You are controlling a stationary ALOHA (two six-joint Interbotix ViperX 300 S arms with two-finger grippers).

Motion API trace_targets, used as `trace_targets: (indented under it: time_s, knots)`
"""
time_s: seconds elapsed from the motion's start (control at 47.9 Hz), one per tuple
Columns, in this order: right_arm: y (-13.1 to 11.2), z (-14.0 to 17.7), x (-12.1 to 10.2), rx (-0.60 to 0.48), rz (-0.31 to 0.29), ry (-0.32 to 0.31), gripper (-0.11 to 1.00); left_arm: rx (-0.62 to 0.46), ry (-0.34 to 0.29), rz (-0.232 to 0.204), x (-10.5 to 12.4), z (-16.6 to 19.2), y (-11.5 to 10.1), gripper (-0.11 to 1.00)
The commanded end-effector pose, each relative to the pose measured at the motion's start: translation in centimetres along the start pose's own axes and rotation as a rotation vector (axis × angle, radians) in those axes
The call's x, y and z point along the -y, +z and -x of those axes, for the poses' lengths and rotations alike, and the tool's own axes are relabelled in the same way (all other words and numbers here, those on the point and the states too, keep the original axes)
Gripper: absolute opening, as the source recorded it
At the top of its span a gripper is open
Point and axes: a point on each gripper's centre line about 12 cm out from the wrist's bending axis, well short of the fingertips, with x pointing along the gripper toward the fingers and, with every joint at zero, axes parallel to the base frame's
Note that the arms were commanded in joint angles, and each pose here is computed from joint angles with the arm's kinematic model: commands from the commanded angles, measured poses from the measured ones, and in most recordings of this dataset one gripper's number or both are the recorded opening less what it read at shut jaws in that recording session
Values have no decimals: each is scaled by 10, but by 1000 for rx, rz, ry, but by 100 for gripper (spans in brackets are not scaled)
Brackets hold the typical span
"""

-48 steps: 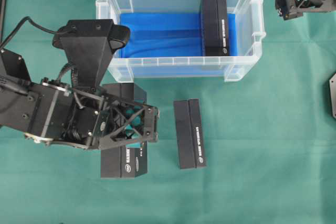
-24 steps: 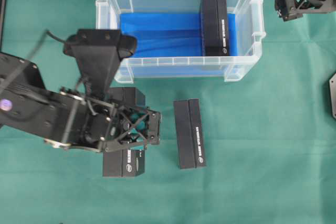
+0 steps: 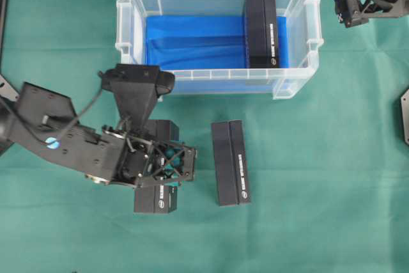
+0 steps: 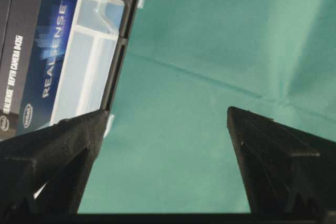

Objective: Take out the box from the case.
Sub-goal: 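Carry the held box forward and lower it left of the first box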

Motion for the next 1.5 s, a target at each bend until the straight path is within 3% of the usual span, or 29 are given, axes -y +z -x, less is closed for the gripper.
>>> trace_targets:
  time_s: [0.0, 0.271, 0.689, 0.897, 1.481]
  knots:
    - [2, 6, 0, 13, -2, 17, 93, -4, -41, 1, 4, -1, 1, 61]
    - [1, 4, 0, 10, -1, 12, 93, 1, -5, -5, -2, -21, 0, 61]
    - [2, 5, -1, 14, 0, 19, 93, -6, -33, -15, -2, -23, 1, 61]
    - [2, 5, -1, 14, 0, 19, 93, -12, -35, -14, -2, -22, 1, 98]
    - [2, 5, -1, 13, 2, 19, 93, -20, -61, -4, 5, -12, 0, 99]
